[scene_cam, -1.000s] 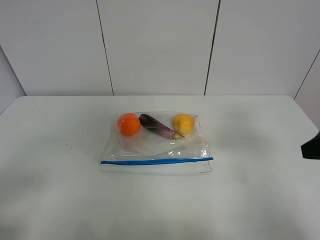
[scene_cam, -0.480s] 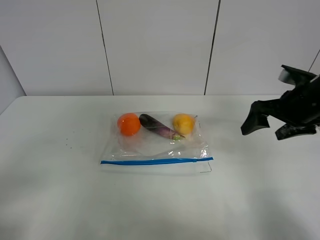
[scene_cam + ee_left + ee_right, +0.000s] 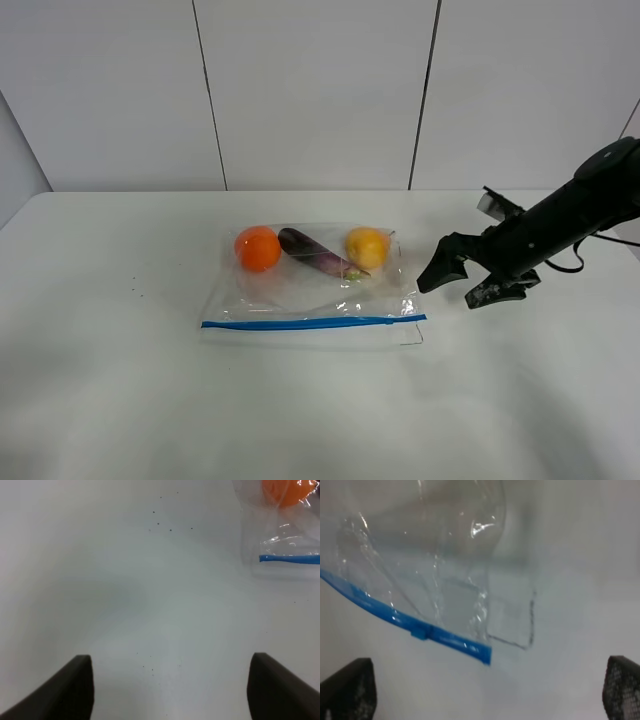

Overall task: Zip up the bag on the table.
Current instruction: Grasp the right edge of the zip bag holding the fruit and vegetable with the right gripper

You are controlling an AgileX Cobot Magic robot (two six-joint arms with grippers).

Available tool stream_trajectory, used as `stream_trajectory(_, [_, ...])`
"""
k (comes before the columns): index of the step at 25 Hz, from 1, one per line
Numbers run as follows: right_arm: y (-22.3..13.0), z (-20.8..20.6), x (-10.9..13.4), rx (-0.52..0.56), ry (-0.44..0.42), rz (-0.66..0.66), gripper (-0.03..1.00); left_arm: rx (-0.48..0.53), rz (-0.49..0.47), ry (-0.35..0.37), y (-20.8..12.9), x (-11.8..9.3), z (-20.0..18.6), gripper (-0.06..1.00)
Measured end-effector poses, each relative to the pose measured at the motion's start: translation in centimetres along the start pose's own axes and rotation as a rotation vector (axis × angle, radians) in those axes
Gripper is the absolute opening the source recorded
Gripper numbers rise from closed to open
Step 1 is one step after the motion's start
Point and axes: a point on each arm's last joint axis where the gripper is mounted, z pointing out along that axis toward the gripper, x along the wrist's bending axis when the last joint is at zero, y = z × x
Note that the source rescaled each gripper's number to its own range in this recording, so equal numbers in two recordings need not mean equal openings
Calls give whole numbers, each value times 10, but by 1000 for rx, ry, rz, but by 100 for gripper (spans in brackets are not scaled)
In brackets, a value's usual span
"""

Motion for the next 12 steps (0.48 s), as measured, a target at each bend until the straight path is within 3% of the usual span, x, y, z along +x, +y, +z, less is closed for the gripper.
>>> stream_trajectory(6, [17,31,-6,-7,198,8,100,0,0,0,0,0,0,90])
stream_trajectory(12, [24,52,-15,52,284,1,99,0,0,0,0,0,0,90])
